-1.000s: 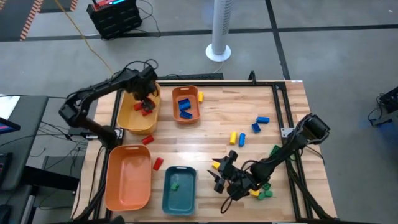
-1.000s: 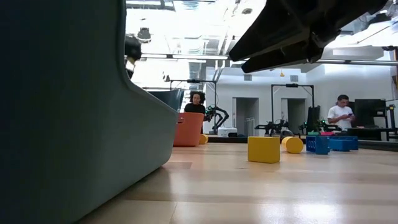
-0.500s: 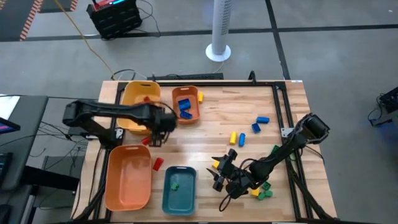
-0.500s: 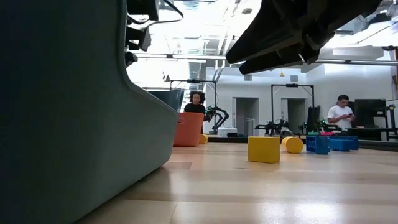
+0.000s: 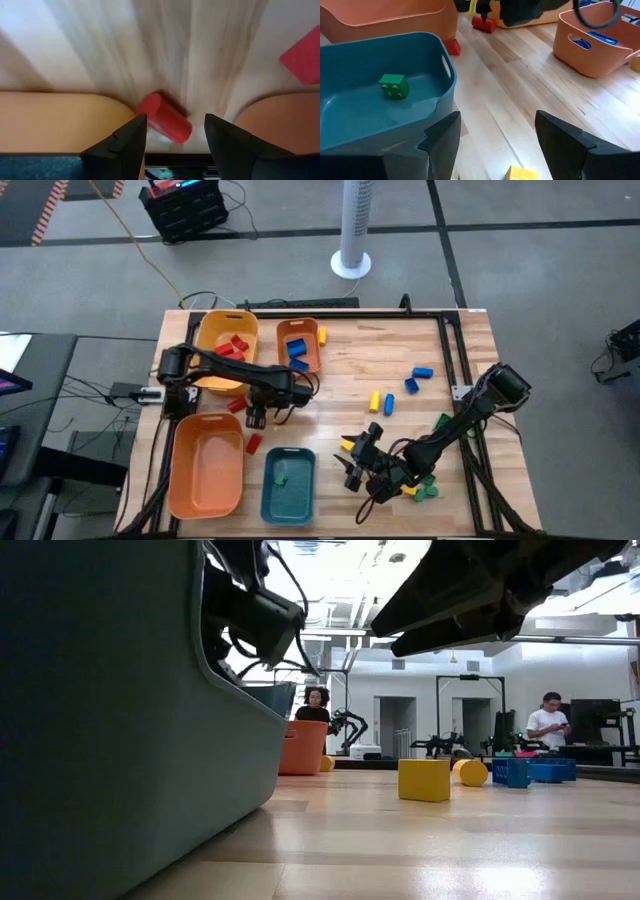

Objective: Sort blocks
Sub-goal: Put the red wooden block into the yellow bin

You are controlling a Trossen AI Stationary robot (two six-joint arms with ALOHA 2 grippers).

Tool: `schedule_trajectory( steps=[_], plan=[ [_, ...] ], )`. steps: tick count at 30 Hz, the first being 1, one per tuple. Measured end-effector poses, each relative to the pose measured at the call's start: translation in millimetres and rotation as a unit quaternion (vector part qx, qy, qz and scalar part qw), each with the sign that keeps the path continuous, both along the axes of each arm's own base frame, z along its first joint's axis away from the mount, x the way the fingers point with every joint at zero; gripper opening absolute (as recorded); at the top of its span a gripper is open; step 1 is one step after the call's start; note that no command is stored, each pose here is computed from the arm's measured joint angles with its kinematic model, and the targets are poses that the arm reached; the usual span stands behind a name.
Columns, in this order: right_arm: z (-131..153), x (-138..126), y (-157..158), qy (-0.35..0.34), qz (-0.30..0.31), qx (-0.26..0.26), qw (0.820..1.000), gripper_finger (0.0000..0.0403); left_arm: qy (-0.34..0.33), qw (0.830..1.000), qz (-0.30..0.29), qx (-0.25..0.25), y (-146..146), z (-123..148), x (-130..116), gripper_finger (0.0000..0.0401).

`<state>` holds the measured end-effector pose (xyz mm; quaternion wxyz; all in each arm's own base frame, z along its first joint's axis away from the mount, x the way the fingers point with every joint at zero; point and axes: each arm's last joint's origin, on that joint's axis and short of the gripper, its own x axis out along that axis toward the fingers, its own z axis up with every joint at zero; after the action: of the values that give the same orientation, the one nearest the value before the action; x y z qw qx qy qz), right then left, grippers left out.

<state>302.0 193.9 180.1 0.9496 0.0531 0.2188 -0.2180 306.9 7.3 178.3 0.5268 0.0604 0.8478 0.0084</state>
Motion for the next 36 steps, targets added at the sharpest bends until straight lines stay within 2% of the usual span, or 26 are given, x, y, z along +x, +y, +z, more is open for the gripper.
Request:
schedule_trajectory(
  steps=[7, 14, 19, 27, 32, 36],
  plan=[
    [0.0, 0.1, -0.3, 0.000, -0.001, 0.000, 1.000, 0.0270, 0.049, 0.999, 0.004, -0.018, -0.9, -21.9, 3.4, 0.0193],
    [0.0, 0.1, -0.3, 0.000, -0.001, 0.000, 1.000, 0.0270, 0.092, 0.996, 0.009, -0.005, -0.7, -37.1, 3.5, 0.0193],
    [0.0, 0.1, -0.2, 0.000, -0.001, 0.000, 1.000, 0.0270, 0.100, 0.995, 0.022, 0.010, -0.5, -36.0, 1.7, 0.0193],
    [0.3, 0.3, 0.0, -0.002, -0.001, 0.001, 1.000, 0.0270, 0.096, 0.995, 0.015, 0.009, -2.7, -36.8, 2.5, 0.0193],
    [0.3, 0.8, -0.7, -0.002, -0.002, 0.000, 1.000, 0.0270, 0.128, 0.991, 0.019, 0.024, -10.3, -32.5, -2.7, 0.0193],
    [0.5, 0.9, -0.7, -0.004, -0.002, 0.001, 1.000, 0.0270, 0.128, 0.991, 0.024, 0.023, -11.7, -32.4, -2.9, 0.0193]
  ],
)
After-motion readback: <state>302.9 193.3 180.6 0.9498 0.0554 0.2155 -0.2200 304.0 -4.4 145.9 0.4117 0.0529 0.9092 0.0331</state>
